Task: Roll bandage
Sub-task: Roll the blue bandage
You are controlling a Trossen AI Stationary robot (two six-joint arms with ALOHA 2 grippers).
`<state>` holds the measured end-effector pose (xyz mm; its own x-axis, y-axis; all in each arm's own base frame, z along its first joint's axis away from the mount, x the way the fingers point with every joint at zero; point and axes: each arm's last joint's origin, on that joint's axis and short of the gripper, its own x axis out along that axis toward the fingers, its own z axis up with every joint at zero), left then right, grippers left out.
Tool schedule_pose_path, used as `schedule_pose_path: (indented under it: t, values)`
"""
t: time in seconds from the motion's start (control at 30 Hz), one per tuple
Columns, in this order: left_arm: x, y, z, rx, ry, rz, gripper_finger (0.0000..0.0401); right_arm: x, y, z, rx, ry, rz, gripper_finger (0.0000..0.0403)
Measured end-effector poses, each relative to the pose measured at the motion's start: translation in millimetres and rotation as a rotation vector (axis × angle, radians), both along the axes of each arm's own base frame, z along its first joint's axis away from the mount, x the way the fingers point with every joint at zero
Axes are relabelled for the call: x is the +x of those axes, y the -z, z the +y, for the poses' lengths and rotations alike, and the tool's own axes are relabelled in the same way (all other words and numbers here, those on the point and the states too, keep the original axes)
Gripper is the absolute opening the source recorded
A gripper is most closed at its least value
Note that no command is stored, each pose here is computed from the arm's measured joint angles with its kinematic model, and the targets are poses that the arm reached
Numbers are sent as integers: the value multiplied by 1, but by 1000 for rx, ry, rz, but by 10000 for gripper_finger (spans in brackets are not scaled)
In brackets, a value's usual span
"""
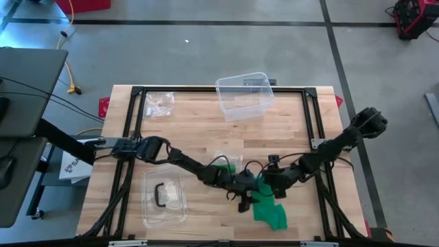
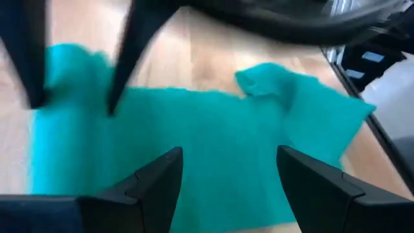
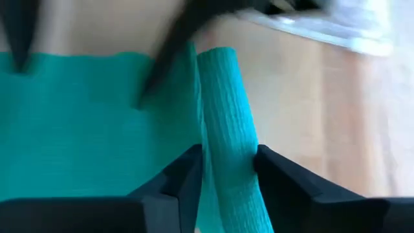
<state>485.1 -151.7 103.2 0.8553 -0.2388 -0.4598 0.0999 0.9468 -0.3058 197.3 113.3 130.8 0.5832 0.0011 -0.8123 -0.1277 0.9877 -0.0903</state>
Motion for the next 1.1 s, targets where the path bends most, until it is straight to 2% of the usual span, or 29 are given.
schedule_pose_path:
  t: [0.13,0.27,0.43,0.63,0.8,1.1]
  values:
    - [-1,4,-4,-36,68,17,241,4,-10,2,85,-42,-4,124]
    - [-5,8,-12,-46,100,55,241,7,-15,-2,116,-22,-24,122]
    - [-6,9,-13,-46,91,68,241,12,-9,-7,113,-16,-4,122]
    - [-7,10,-13,-50,61,85,241,18,-6,-3,167,-84,-14,122]
    - [-9,10,-17,-45,67,95,241,18,-9,-3,192,-69,-23,122]
    - [-36,-27,-43,-6,113,236,241,13,-8,-5,210,-18,30,122]
